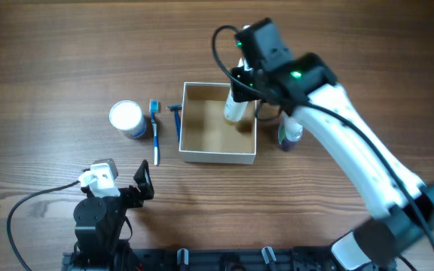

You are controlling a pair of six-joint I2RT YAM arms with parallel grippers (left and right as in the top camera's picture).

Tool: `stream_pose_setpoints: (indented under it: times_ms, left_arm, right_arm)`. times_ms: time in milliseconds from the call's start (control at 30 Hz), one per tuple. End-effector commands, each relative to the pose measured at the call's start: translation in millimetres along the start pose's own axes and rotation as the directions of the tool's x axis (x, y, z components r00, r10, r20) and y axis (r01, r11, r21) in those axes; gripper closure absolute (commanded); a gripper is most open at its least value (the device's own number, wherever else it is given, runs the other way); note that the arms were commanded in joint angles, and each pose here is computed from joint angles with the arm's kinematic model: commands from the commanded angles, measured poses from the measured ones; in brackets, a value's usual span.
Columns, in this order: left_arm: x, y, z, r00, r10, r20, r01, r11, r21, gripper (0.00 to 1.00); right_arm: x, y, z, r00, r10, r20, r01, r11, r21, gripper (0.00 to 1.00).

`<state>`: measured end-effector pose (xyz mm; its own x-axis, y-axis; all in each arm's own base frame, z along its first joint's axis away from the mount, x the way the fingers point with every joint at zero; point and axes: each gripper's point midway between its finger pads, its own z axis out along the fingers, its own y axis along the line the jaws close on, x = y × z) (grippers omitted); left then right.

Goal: Pack container
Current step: 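Carry the tube over the box and release it upright inside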

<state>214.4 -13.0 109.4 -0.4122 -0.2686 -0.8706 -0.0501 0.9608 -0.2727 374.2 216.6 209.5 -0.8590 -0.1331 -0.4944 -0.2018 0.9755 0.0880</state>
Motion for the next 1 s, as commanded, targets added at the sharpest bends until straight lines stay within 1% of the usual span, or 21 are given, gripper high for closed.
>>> stream_pose_setpoints:
  times_ms: [0, 133, 233, 433, 467, 500, 533, 567, 600, 767, 900, 967]
  left_arm:
    - [-1, -2, 0, 1.0, -0.003, 0.007, 0.003, 1.0, 0.008, 0.0]
    - [-1, -2, 0, 1.0, -0.003, 0.007, 0.003, 1.0, 0.008, 0.0]
    - [-1, -2, 0, 1.0, -0.003, 0.007, 0.003, 1.0, 0.008, 0.0]
    - [-1, -2, 0, 1.0, -0.003, 0.007, 0.003, 1.0, 0.008, 0.0]
    - [-1, -2, 0, 1.0, -0.003, 0.007, 0.003, 1.0, 0.008, 0.0]
    - [-1, -2, 0, 1.0, -0.003, 0.007, 0.003, 1.0, 0.008, 0.0]
    - [-1, -2, 0, 1.0, -0.003, 0.007, 0.003, 1.0, 0.008, 0.0]
    - [-1, -2, 0, 1.0, -0.003, 0.007, 0.003, 1.0, 0.008, 0.0]
    - [-1, -2, 0, 1.0, -0.003, 0.007, 0.003, 1.0, 0.008, 0.0]
    - [-1, -2, 0, 1.0, -0.003, 0.007, 0.003, 1.0, 0.008, 0.0]
    - [-1, -2, 0, 1.0, -0.003, 0.007, 0.003, 1.0, 0.008, 0.0]
    - [-1, -2, 0, 1.0, -0.003, 0.007, 0.003, 1.0, 0.008, 0.0]
  right_arm:
    - [-8, -11, 15, 1.0, 0.01, 0.022, -0.011, 0.997, 0.08, 0.96]
    - [-9, -18, 30, 1.0, 0.006, 0.018, -0.009, 0.991, 0.135, 0.96]
    - [-10, -18, 33, 1.0, 0.007, 0.02, -0.01, 0.991, 0.134, 0.96]
    - [-22, -15, 33, 0.997, 0.01, 0.07, -0.019, 0.992, 0.123, 0.96]
    - [-22, -15, 33, 0.998, 0.01, 0.068, -0.018, 0.992, 0.124, 0.89]
    - [-21, -15, 33, 0.998, 0.009, 0.065, -0.018, 0.992, 0.125, 0.75]
    - [-20, -15, 33, 0.998, 0.008, 0.063, -0.016, 0.992, 0.126, 0.53]
    - [-20, -15, 33, 0.998, 0.009, 0.061, -0.016, 0.992, 0.127, 0.4]
    - [-20, -16, 33, 0.998, 0.008, 0.06, -0.016, 0.992, 0.127, 0.36]
    - [-23, -16, 18, 0.997, 0.011, 0.082, -0.021, 0.993, 0.119, 0.33]
    - [-24, -20, -22, 0.991, 0.019, 0.131, -0.032, 0.994, 0.1, 0.3]
    - [-22, -29, -50, 0.987, 0.028, 0.155, -0.044, 0.994, 0.101, 0.27]
